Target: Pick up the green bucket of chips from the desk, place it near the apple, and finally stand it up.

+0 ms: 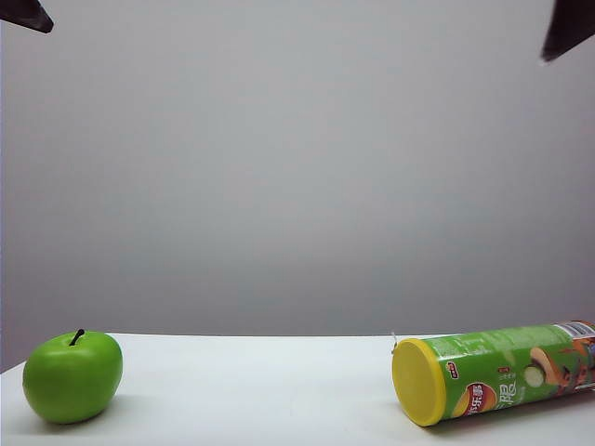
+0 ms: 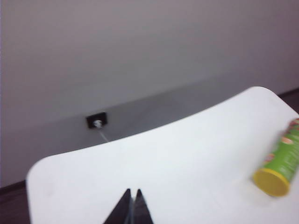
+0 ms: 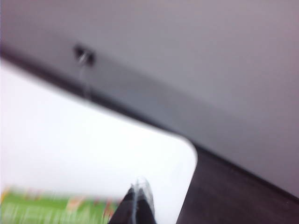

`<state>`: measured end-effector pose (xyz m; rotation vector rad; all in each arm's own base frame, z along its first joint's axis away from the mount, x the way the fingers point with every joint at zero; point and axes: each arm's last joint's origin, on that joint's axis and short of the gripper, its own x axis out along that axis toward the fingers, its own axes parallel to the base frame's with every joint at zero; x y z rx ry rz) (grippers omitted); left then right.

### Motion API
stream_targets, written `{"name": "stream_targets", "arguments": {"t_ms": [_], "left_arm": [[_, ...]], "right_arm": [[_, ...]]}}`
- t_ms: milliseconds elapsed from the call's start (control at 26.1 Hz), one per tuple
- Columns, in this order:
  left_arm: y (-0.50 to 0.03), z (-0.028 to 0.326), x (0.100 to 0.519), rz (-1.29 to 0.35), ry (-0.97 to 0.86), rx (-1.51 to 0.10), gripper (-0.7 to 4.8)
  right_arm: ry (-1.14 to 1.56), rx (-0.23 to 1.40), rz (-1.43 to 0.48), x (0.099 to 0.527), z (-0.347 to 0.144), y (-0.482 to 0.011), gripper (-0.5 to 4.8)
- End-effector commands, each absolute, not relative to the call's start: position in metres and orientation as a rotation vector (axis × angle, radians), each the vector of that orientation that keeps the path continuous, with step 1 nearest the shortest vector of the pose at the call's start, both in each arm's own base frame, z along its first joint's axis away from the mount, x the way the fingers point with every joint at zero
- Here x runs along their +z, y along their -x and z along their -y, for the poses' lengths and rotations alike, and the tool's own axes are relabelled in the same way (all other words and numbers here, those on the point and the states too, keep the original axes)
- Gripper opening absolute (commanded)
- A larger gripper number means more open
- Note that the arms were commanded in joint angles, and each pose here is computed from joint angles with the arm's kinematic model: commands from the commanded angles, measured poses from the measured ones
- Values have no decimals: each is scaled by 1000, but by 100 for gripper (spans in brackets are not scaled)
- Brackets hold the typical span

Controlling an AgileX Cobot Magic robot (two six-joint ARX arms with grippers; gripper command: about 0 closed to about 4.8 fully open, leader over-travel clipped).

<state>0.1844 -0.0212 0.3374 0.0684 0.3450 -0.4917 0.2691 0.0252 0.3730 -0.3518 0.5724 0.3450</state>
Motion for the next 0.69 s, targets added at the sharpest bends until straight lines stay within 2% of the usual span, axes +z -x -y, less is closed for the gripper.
{"name": "stream_targets", "arguments": {"t_ms": [38,230,345,459,536,613,651,689], "left_arm": [[-184,22,338,-334,-77,-528,-5],[-185,23,338,-327,-102,-544,-5],[-185,23,338,-326,-96,-571,-5],[-185,23,338,-325,-101,-574,-5],[-186,23,337,-323,-110,-577,-5],[-187,23,337,-321,-117,-576,-5],[-188,23,337,-319,-117,-576,-5],[-189,23,337,-318,-118,-576,-5]], "right_arm": [[503,570,-613,377,-27,-290,-1],[572,759,-676,353,-31,-316,-1],[686,965,-858,308,-32,-329,4],[821,1097,-967,284,-30,-332,43],[892,1131,-1027,272,-29,-336,73],[951,1169,-1035,266,-28,-338,127],[1021,1209,-1013,264,-29,-340,215],[1054,1235,-994,263,-30,-340,278]]}}
